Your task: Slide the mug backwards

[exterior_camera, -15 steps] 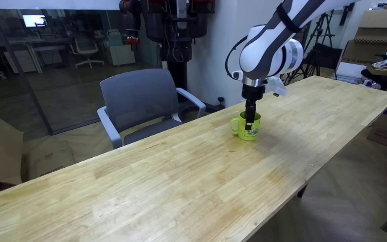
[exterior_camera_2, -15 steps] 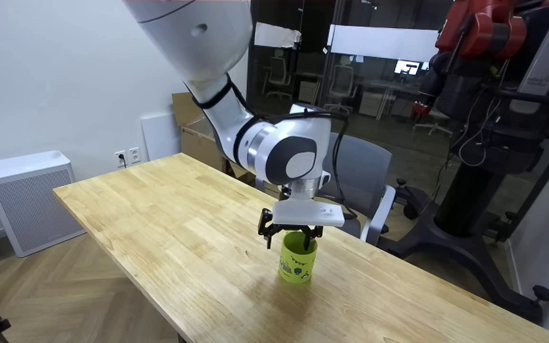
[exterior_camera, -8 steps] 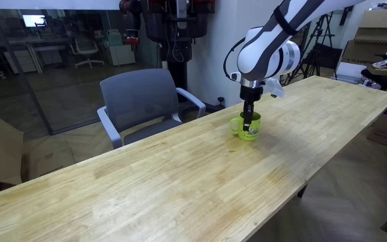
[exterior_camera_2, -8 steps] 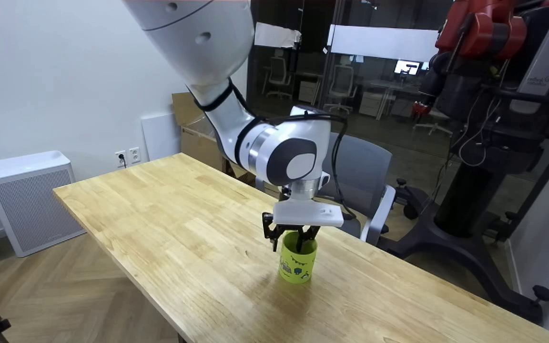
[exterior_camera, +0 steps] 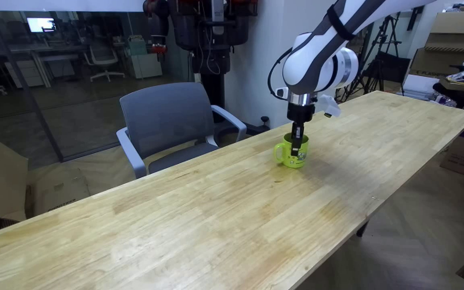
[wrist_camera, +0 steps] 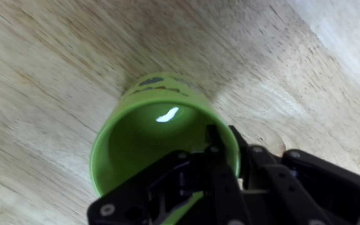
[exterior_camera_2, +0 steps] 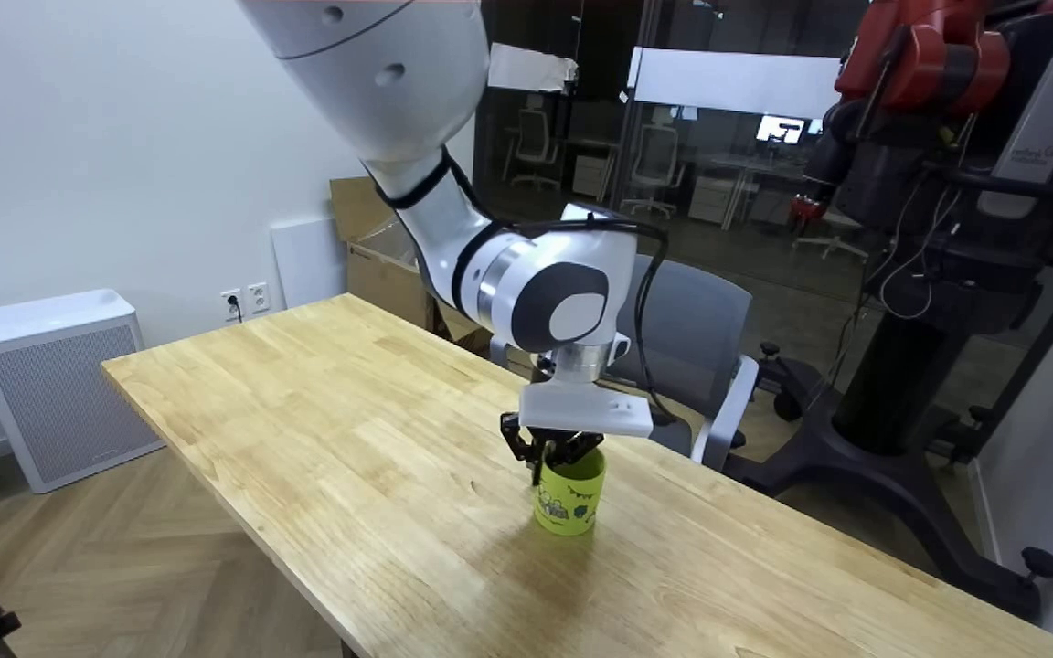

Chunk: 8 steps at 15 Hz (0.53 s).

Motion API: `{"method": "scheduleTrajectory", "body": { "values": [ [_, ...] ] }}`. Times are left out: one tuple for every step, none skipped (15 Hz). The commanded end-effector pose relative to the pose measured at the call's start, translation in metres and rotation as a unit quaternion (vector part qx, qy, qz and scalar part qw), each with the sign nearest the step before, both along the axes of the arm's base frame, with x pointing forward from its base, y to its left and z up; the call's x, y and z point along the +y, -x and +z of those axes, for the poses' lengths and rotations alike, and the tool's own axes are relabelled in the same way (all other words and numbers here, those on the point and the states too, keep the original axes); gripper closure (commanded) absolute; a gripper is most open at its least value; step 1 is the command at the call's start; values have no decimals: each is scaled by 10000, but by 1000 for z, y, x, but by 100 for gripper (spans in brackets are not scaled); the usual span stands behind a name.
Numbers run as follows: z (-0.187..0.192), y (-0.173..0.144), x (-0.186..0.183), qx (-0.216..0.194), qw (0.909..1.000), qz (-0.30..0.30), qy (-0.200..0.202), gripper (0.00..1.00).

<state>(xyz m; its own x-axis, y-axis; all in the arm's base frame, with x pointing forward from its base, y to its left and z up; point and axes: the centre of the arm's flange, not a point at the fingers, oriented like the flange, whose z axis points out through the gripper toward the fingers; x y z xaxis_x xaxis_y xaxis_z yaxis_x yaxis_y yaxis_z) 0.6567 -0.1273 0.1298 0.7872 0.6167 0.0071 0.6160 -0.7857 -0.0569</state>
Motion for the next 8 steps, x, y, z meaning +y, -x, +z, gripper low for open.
{"method": "scheduleTrajectory", "body": {
  "values": [
    [4, -11, -1, 67, 9997, -175, -136, 97],
    [4, -11, -2, 61, 9997, -189, -140, 97],
    [5, -11, -2, 59, 9997, -208, -145, 97],
    [5, -11, -2, 54, 9996, -218, -153, 97],
    [5, -11, 0, 52, 9997, -208, -151, 97],
    [6, -10, 3, 58, 9997, -195, -133, 97],
    [6, -10, 6, 78, 9998, -165, -127, 97],
    [5, -9, 12, 108, 9998, -129, -109, 97]
  ]
}}
